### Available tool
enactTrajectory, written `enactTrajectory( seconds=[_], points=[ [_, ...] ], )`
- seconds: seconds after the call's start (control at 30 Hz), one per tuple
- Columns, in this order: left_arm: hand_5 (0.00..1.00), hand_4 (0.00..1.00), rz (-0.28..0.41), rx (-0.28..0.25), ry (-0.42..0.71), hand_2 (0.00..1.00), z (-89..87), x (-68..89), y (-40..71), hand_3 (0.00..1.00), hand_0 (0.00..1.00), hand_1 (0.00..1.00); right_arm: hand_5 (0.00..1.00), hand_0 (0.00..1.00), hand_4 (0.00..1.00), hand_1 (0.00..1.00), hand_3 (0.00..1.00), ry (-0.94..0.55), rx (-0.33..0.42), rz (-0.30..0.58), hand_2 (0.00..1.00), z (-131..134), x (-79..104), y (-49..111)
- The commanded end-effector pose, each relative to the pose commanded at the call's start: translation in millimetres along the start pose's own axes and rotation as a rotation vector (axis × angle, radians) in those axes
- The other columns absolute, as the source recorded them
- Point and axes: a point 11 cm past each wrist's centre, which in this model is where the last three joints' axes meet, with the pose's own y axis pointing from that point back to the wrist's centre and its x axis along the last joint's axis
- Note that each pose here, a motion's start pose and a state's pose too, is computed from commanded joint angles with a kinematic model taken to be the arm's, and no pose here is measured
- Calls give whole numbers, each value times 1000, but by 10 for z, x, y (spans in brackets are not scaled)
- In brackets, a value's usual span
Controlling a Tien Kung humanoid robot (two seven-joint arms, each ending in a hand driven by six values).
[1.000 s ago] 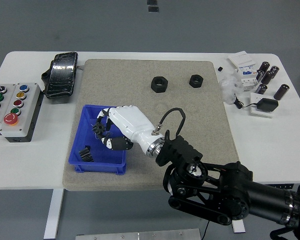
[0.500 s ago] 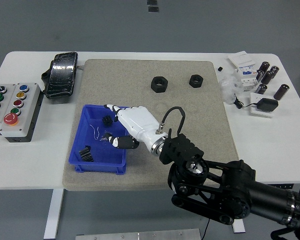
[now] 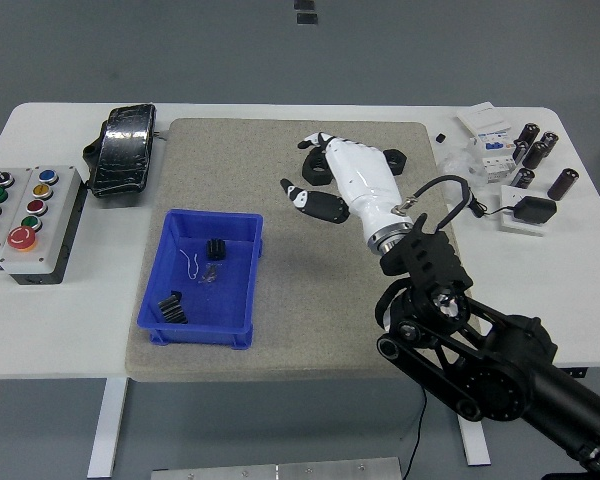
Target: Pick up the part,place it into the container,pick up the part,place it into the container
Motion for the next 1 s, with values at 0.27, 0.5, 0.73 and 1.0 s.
enactTrajectory(
  seconds=[0.27,0.5,0.73,1.0],
  points=[
    [438,661,6,-4,3,561,-1,17,0,625,660,599,433,550,726,637,677,-280,-158,12,673,1000,4,46],
    [438,658,7,-13,5,562,30,21,3,625,660,600,489,605,773,642,674,-565,-4,-92,667,1008,-81,349],
    [439,659,10,-9,10,562,-27,18,-5,625,660,598,474,621,766,644,664,-822,65,98,655,1082,215,723],
    [438,658,2,-29,2,562,13,-6,-3,625,660,598,476,617,767,641,657,-1010,-31,253,648,1296,147,794]
  ],
)
